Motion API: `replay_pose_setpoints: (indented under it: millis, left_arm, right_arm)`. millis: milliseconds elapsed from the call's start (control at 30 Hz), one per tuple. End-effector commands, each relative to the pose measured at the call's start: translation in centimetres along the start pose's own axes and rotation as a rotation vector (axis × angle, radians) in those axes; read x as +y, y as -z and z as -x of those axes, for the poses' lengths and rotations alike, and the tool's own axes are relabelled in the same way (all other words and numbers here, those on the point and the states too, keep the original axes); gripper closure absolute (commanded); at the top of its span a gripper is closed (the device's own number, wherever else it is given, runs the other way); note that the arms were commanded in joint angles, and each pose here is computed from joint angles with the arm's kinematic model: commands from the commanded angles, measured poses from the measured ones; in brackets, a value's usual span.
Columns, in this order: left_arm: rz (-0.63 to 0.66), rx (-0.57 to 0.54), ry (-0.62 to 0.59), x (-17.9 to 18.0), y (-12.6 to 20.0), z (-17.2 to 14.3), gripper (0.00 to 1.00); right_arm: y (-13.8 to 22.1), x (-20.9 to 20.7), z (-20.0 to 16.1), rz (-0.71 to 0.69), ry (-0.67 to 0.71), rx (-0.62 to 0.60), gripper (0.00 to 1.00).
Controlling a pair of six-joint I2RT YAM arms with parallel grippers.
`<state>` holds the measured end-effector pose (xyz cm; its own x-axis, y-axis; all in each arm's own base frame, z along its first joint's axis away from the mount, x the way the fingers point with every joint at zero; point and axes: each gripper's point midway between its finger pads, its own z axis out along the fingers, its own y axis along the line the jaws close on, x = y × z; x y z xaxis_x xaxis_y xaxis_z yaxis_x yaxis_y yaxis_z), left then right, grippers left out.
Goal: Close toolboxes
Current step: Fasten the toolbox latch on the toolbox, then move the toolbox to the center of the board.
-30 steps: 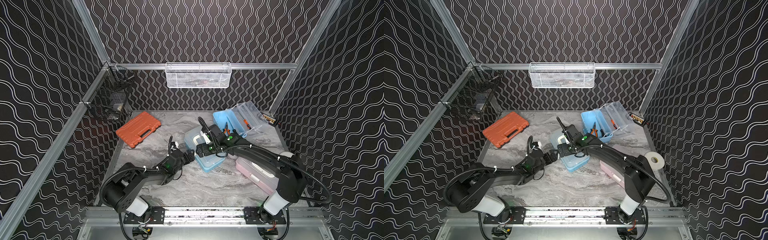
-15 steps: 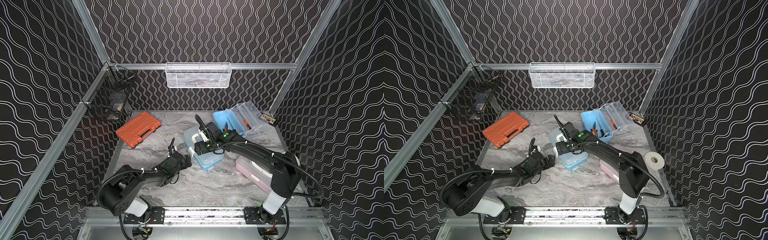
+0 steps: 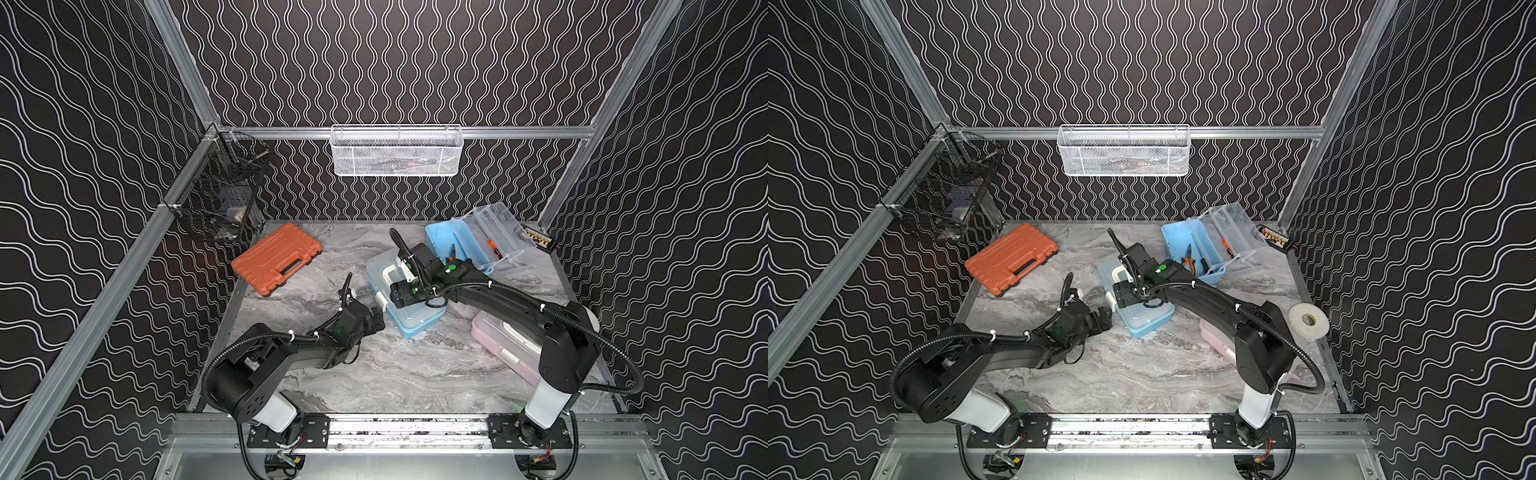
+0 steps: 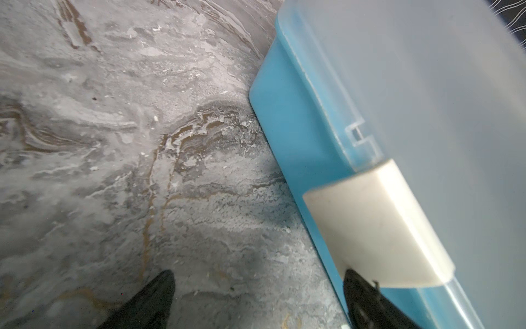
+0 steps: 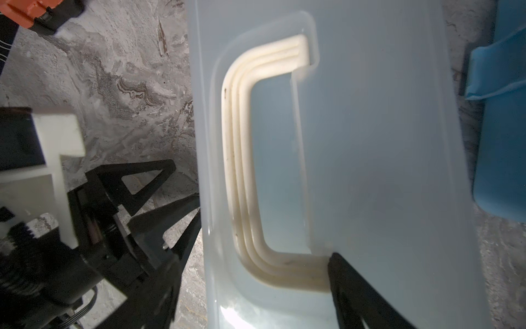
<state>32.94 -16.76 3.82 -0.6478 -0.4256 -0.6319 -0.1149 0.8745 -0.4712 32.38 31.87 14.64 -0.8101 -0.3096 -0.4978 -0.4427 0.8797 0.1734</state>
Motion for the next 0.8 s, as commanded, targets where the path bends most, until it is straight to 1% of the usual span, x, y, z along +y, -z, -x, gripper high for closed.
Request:
replay_pose_setpoints:
  millis: [0, 167, 267, 433, 600, 700, 767]
  left_arm:
    - [0.025, 0.039, -0.020, 0.7, -0.3, -0.9, 0.03]
    - [-0.016, 0.021, -0.019, -0.6, -1.5, -0.5, 0.03]
    - [-0.054, 0.010, -0.008, -1.5, -2.3, -0.2, 0.03]
    - [-0.079, -0.004, 0.007, -2.2, -3.0, 0.0, 0.03]
    - [-0.035, -0.017, -0.012, -1.0, -1.6, 0.2, 0.03]
    - [-0.002, -0.042, -0.020, -0.2, -0.1, 0.9, 0.03]
    - [0.020, -0.061, -0.034, 0.1, 1.1, 1.6, 0.03]
  right_arm:
    - [-0.7, -0.1, -2.3, 0.011, -0.006, 0.092, 0.19]
    - [-1.1, 0.0, -3.0, 0.018, -0.012, 0.110, 0.21]
    - [-1.4, 0.0, -3.5, 0.025, -0.017, 0.126, 0.23]
    - [-1.6, -0.3, -4.0, 0.014, -0.024, 0.139, 0.24]
    - [-1.0, -0.2, -2.9, 0.010, -0.022, 0.107, 0.22]
    - [0.2, -0.5, -1.3, -0.021, -0.018, 0.053, 0.21]
    - [1.3, -0.9, 0.1, -0.042, -0.012, 0.008, 0.18]
